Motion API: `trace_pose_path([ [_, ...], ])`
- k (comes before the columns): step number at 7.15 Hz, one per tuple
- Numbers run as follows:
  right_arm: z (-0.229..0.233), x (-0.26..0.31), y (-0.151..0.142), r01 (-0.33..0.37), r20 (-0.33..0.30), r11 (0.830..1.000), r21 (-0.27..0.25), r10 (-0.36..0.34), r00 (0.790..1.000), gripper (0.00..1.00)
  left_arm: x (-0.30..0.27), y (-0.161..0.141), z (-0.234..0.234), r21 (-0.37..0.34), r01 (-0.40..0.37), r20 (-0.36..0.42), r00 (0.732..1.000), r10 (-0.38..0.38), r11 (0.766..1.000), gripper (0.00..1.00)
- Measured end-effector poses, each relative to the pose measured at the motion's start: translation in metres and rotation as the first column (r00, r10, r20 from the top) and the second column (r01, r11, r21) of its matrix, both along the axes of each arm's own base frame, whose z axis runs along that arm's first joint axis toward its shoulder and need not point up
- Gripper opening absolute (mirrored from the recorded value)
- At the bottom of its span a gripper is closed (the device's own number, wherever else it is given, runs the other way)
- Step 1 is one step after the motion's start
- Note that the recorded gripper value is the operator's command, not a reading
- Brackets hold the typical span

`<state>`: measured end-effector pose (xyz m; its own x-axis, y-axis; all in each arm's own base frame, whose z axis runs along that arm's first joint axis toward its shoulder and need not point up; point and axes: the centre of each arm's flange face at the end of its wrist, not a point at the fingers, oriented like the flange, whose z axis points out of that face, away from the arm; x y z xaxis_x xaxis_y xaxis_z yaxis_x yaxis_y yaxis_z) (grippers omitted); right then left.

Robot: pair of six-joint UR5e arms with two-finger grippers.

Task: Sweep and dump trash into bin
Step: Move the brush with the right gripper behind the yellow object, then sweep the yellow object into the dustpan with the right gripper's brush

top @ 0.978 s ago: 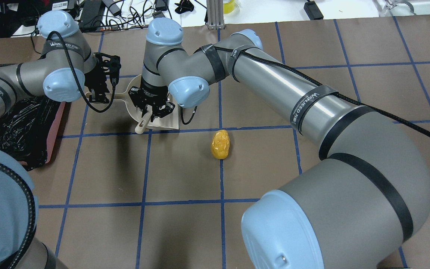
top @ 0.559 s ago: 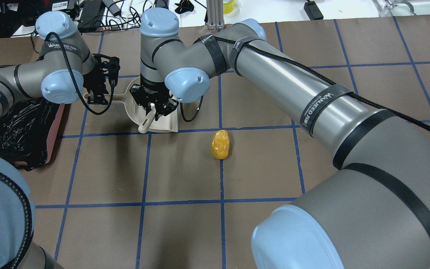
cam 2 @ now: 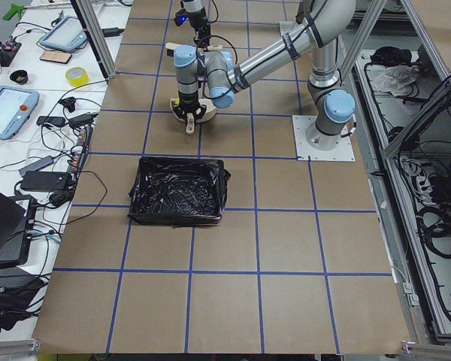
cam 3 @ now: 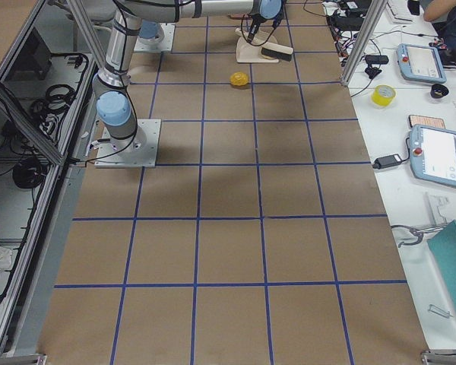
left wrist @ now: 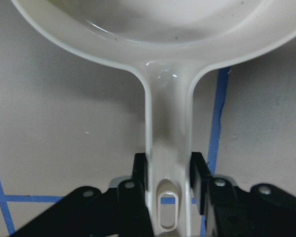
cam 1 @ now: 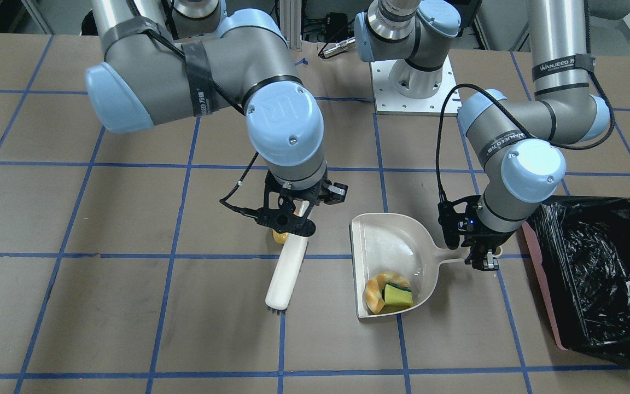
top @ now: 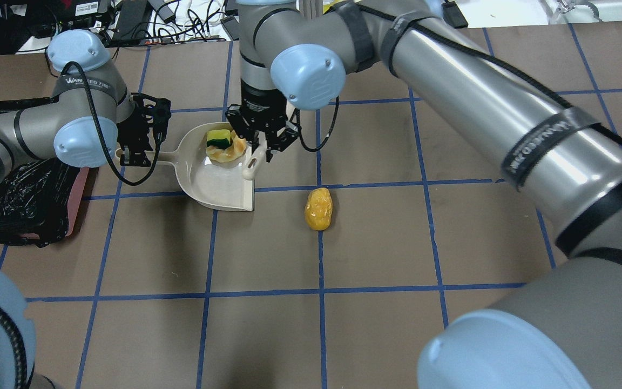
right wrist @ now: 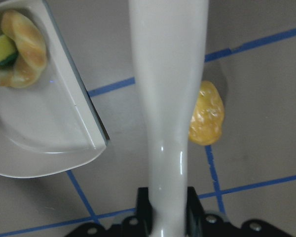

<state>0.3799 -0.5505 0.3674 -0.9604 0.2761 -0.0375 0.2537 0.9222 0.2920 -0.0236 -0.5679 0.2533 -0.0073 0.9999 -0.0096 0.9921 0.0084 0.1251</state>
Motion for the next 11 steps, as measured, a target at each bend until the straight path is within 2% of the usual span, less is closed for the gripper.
trace_pose_path([
  [2,-0.014,-0.037,0.041,-0.103,-0.046,0.994,0.049,0.105,0.993,0.0,-0.007,0.032,-0.002,0.012,-0.024,0.005,1.0,0.024,1.0,0.0],
  [4,-0.029,-0.06,0.085,-0.177,-0.067,0.98,0.086,0.183,0.981,0.0,-0.012,0.054,-0.006,0.006,-0.062,0.029,0.998,0.062,0.998,0.0],
  [6,-0.06,-0.072,0.119,-0.205,-0.079,0.975,0.089,0.213,0.974,0.0,-0.013,0.059,-0.003,-0.007,-0.069,0.032,0.997,0.069,0.998,0.0],
  [8,-0.103,-0.077,0.141,-0.212,-0.071,0.977,0.022,0.213,0.975,0.0,-0.013,0.059,-0.003,-0.01,-0.073,0.032,0.997,0.073,0.997,0.0],
  [11,-0.122,-0.055,0.14,-0.218,-0.042,0.972,-0.09,0.215,0.976,0.0,-0.013,0.059,-0.004,-0.009,-0.076,0.032,0.997,0.076,0.997,0.0],
])
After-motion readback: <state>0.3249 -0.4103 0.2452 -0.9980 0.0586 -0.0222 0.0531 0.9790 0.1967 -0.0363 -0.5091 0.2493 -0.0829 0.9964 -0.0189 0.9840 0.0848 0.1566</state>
